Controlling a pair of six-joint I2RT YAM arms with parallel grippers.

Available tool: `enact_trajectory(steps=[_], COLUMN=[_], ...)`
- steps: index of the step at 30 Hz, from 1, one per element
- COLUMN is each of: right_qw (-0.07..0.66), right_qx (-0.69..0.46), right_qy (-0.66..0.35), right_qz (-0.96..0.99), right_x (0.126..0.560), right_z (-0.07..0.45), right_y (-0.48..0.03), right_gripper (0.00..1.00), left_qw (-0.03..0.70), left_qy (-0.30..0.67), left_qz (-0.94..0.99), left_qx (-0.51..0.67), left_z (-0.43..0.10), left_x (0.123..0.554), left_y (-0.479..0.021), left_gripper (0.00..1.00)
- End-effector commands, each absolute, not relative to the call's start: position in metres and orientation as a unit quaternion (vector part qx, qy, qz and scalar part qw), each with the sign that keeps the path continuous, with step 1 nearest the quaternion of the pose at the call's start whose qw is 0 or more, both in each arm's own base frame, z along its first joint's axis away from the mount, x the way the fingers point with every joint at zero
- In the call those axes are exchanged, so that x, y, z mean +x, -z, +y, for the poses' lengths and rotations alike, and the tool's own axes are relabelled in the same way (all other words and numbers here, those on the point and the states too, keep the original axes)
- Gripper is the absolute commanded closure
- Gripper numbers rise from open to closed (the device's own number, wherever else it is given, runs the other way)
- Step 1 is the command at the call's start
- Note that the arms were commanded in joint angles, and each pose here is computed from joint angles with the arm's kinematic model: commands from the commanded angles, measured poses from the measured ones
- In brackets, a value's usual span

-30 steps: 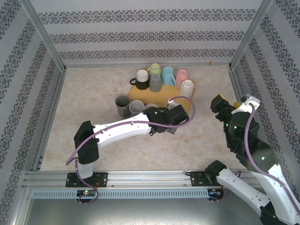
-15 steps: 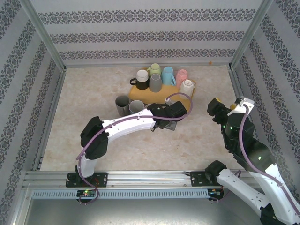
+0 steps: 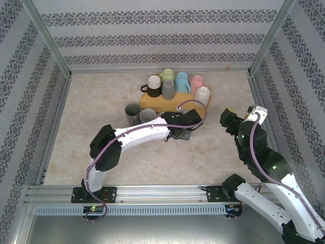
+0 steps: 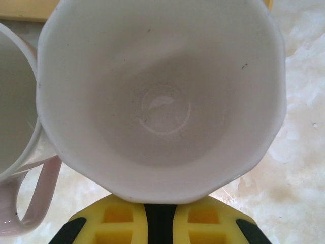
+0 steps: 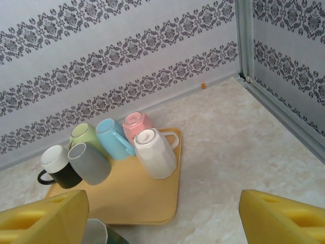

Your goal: Turn the mug right side up

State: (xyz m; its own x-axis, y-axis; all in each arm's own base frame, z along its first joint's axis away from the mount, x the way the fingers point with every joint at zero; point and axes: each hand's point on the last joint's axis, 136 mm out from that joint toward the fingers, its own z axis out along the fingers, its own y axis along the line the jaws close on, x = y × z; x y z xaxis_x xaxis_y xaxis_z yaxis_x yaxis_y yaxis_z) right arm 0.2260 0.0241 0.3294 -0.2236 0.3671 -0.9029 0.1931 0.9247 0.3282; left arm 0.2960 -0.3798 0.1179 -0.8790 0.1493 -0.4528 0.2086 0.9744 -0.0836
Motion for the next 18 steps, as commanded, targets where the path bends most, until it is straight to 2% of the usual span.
enact_trajectory(steps=[1,9,15,18], right_qw=[0.596,0.593,0.591,0.59], right_qx=[0.185,0.181,0.172,0.171], right_qy=[-0.077,-0.08,-0.087,-0.089], right_qz=[0.778,0.781,0.783,0.784], right_x=[0.23,0.232,0.234,0.234], right_z=[0.026,0.029,0.034,0.035], right_y=[-0.327,-0.322,-0.319,-0.319], right_gripper=[0.22,0.22,0.22,0.23], left_qw=[0.257,0.257,0.256,0.253], left_qy=[0.081,0.075,0.068,0.067], left_qz=[0.96,0.961,0.962,0.963], left_qx=[0.069,0.069,0.068,0.066], left_z=[-0.388,-0.387,-0.386,-0.384], left_x=[0.311,0.311,0.311,0.31], left_y=[-0.13,-0.121,-0.117,-0.115], left_gripper=[0.99,0.97,0.77,0.74])
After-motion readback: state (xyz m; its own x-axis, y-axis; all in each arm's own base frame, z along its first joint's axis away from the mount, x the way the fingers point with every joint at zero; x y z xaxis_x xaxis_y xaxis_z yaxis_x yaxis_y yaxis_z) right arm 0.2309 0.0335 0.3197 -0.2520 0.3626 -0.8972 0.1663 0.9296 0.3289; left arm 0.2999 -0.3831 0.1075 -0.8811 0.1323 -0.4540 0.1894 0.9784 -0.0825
